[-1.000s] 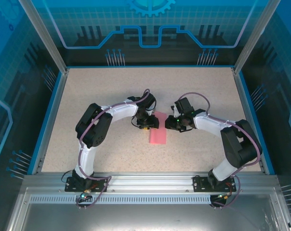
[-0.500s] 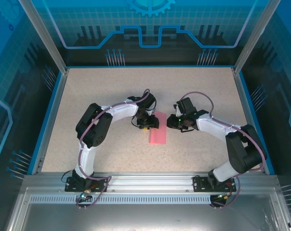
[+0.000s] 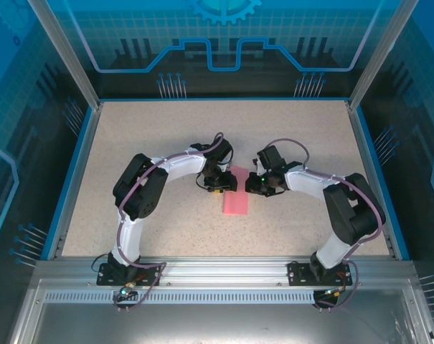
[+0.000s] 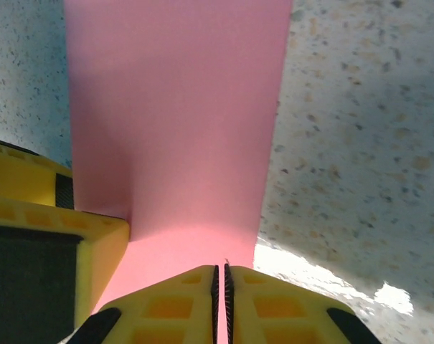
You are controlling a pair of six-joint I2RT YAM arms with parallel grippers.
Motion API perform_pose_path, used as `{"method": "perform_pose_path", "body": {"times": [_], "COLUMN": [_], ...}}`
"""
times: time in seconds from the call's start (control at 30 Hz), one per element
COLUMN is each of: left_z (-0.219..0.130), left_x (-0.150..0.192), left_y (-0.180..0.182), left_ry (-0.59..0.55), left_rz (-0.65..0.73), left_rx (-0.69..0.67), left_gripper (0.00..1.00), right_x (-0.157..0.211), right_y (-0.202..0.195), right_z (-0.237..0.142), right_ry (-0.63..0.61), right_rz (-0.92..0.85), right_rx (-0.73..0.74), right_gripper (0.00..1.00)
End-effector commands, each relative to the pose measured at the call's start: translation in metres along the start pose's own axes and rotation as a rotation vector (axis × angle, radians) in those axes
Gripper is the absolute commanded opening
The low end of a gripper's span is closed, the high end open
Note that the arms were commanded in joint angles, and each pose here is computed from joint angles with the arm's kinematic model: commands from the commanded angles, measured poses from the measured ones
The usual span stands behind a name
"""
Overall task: Fold a paper plane with a square sheet of paper (fold left side to right side)
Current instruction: Hold the square sheet of paper at the center of the table.
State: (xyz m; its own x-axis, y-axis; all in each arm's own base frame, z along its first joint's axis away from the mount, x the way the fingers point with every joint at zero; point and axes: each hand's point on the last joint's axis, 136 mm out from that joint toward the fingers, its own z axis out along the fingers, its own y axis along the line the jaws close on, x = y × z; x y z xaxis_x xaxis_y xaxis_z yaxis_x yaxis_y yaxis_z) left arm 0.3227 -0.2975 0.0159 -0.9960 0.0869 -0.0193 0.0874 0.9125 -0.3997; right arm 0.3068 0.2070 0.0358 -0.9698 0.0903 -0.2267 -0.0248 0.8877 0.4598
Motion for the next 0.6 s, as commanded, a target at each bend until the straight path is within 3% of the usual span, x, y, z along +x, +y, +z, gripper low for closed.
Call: {"method": "perform_pose_path", "body": {"times": [0.0, 0.57], "left_z": [0.048, 0.046], "left_x": [0.027, 0.027], "left_y": [0.023, 0.021], "left_ry": [0.105, 0.1], "left_rz": [-0.017, -0.014], "left_rx": [-0.072, -0.067], "left_gripper": [0.51, 0.51], "right_x": [-0.004, 0.026], "right_y": [0.013, -0.014], "right_z": [0.004, 0.023], "right_ry": [0.012, 0.153], "right_rz": [-0.032, -0.058], "right_rx": [-0.029, 0.114], "right_gripper": [0.13, 0.13]}}
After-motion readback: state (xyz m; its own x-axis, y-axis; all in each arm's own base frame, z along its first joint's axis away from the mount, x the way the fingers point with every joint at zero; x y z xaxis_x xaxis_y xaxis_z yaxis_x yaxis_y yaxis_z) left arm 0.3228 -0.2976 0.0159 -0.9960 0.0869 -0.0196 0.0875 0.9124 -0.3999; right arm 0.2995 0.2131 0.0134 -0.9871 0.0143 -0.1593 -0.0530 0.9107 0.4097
